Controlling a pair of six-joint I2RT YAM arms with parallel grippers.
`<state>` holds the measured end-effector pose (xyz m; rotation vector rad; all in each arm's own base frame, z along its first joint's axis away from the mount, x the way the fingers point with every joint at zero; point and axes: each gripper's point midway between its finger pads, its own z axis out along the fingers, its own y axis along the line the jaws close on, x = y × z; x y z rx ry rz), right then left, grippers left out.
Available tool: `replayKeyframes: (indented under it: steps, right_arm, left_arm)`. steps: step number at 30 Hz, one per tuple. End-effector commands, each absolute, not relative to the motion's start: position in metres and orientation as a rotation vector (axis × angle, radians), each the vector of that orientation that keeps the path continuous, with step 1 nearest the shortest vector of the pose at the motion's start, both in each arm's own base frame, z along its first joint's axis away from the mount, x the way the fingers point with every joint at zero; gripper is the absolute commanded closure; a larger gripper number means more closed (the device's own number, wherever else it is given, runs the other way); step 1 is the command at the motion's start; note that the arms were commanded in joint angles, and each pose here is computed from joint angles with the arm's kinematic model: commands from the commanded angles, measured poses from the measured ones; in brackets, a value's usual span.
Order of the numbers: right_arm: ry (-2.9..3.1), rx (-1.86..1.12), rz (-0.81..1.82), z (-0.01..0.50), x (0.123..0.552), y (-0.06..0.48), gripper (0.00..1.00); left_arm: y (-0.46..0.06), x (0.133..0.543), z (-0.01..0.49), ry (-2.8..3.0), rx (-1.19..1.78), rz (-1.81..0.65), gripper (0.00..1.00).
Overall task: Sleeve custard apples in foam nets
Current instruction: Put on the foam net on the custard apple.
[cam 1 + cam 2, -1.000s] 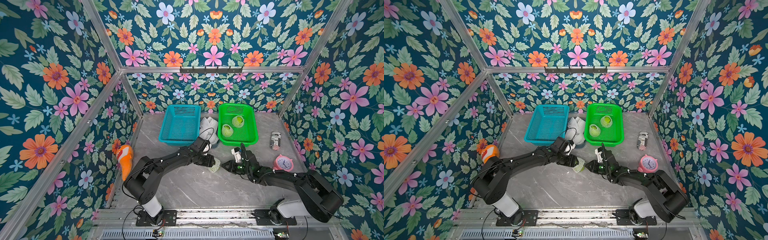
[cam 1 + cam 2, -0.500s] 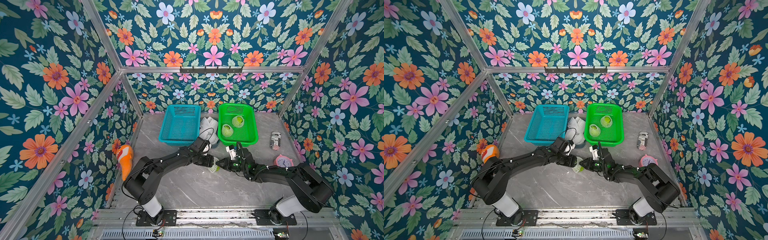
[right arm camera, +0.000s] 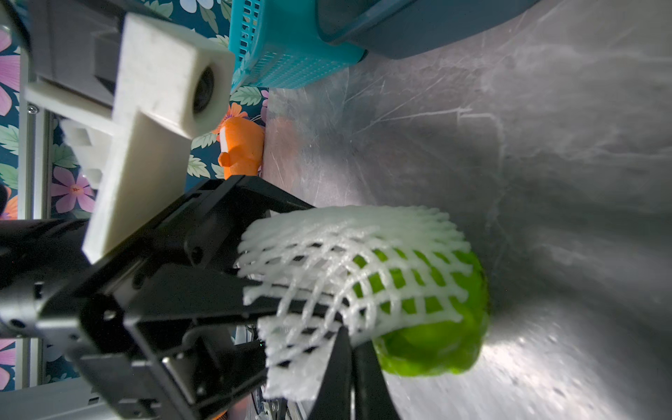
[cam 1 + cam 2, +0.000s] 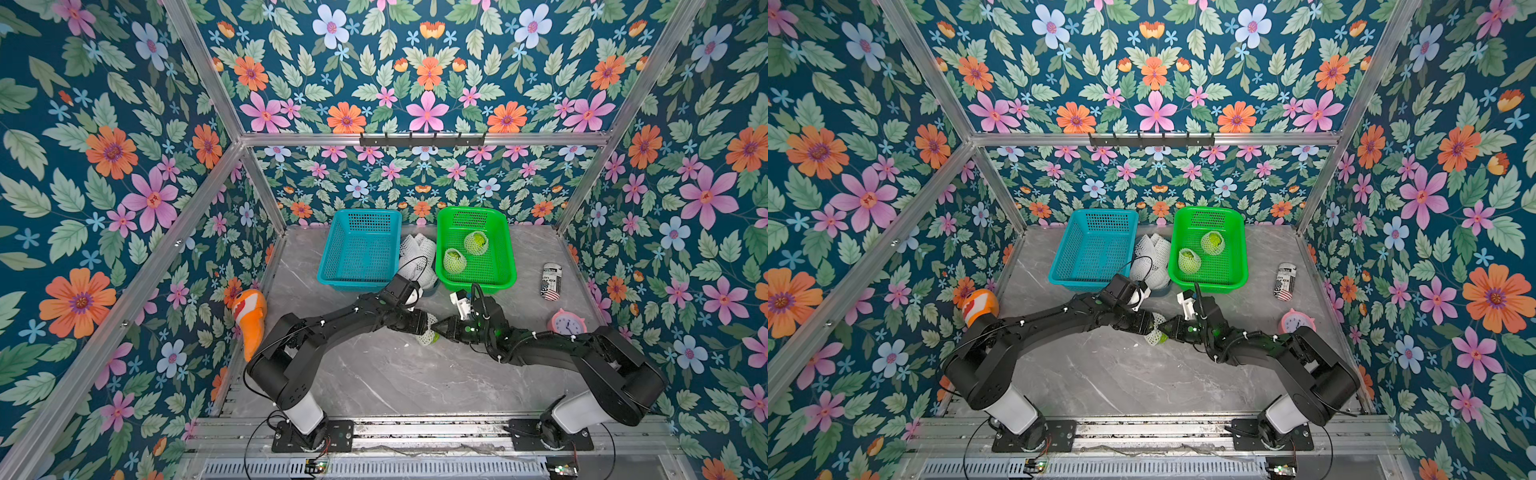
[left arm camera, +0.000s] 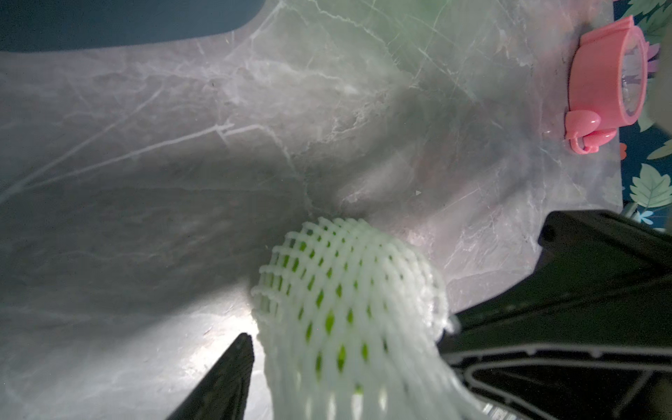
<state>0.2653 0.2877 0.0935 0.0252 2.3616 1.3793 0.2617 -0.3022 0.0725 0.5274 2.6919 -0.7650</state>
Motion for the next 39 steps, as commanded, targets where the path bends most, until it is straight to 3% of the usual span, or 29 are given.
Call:
replayKeyframes:
  steps: [1,25,39]
  right_arm:
    - [2.39,0.048,1.314,0.086,0.263,0.278,0.95]
    - [2.608,0.188,0.986,0.035,0.265,0.25,0.96]
    - [2.539,0.233,1.152,0.041,0.276,0.267,0.76]
  left_arm:
    - [-0.293,0.259,0.066,2.729,0.536,-0.703,0.38]
    - [-0.301,0.257,0.069,2.73,0.574,-0.704,0.38]
    - [-0.307,0.257,0.073,2.717,0.589,-0.722,0.38]
